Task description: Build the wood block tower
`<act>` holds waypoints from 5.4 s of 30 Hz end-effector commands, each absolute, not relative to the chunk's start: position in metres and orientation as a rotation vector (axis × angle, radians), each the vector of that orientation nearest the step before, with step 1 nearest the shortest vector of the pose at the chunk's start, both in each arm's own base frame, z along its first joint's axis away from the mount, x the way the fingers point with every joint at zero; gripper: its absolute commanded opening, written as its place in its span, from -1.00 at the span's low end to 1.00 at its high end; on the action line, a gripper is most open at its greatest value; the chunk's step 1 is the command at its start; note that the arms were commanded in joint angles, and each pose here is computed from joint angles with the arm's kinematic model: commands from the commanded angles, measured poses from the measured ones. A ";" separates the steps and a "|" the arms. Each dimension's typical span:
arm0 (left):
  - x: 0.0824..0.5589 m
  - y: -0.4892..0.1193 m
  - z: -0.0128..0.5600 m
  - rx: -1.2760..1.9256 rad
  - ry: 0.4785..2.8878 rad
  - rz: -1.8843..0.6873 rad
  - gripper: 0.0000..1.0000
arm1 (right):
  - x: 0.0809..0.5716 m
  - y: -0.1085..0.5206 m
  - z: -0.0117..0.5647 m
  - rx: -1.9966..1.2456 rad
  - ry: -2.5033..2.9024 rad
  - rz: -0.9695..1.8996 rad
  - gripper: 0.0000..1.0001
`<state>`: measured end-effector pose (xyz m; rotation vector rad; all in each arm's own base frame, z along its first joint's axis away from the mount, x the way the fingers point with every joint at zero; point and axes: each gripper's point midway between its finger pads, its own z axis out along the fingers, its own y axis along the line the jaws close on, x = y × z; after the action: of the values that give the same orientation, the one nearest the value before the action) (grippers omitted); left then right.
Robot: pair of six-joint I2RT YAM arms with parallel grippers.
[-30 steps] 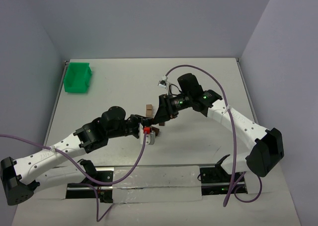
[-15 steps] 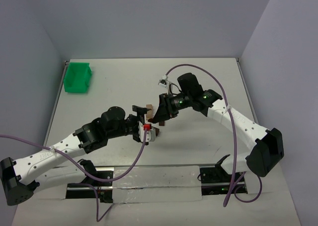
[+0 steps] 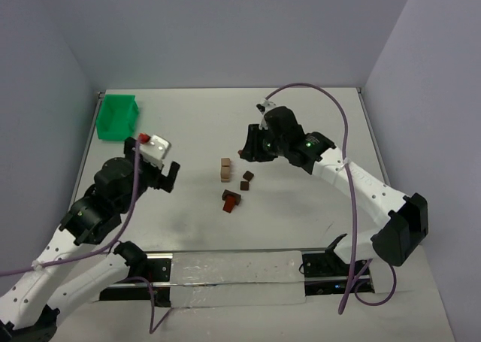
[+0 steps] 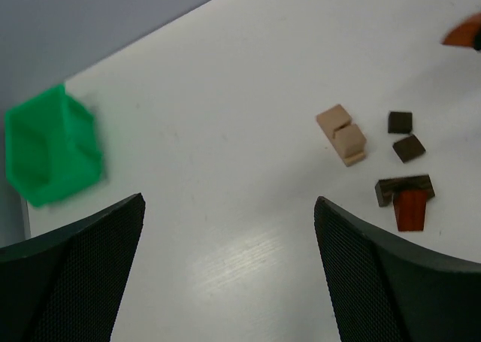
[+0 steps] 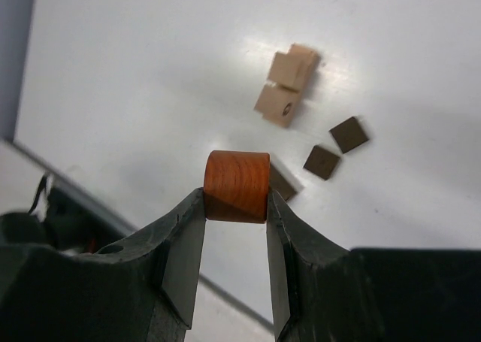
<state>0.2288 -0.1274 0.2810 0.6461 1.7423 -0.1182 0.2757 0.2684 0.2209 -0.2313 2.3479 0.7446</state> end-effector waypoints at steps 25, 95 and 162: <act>0.293 -0.094 0.301 -0.050 1.902 -0.293 0.99 | 0.320 0.331 0.145 0.103 2.207 0.278 -1.00; 0.301 -0.106 0.299 0.058 1.893 -0.319 0.98 | 0.347 0.344 0.083 0.049 2.340 0.122 -0.72; 0.291 -0.119 0.298 0.184 1.928 -0.375 0.98 | 0.331 0.354 0.132 -0.079 2.287 0.260 0.75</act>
<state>0.2959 -0.1082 0.2815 0.0986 1.9582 -0.3096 0.3330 0.3427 0.0739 -0.0385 2.3797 0.1235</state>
